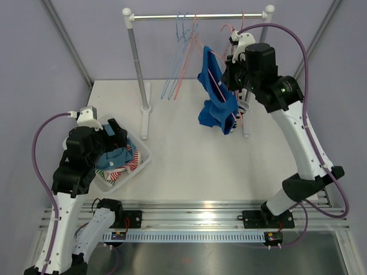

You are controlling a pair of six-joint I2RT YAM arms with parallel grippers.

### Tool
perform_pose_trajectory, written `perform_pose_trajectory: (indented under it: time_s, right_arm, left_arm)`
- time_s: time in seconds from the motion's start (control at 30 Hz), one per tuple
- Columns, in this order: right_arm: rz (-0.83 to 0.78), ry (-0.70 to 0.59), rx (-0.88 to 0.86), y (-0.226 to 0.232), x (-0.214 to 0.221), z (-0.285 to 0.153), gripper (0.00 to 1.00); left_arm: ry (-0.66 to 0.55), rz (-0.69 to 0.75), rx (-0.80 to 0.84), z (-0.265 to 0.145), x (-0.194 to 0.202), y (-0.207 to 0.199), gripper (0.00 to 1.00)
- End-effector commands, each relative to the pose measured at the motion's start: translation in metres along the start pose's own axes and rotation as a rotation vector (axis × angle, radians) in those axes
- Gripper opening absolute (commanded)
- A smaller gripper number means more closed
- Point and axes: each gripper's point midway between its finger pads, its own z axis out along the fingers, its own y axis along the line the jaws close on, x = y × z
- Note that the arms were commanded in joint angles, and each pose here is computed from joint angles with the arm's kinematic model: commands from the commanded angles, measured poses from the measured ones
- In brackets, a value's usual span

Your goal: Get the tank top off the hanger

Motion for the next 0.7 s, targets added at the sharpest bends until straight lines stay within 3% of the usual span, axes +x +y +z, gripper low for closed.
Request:
perform_pose_trajectory:
  time_s: [0.0, 0.23, 0.4, 0.67]
  right_arm:
    - [0.031, -0.109, -0.009, 0.010, -0.017, -0.050, 0.00]
    - [0.076, -0.094, -0.140, 0.026, 0.011, -0.117, 0.00]
    - [0.087, -0.094, -0.337, 0.053, 0.030, -0.166, 0.00]
    - [0.076, -0.031, -0.433, 0.063, 0.059, -0.191, 0.00]
  left_arm:
    - [-0.087, -0.011, 0.123, -0.011, -0.043, -0.034, 0.99]
    - [-0.116, -0.009, 0.354, -0.025, -0.080, -0.117, 0.99]
    - [-0.119, 0.086, 0.507, -0.041, -0.091, -0.204, 0.99]
    - [-0.205, 0.200, 0.796, -0.080, -0.103, -0.312, 0.99]
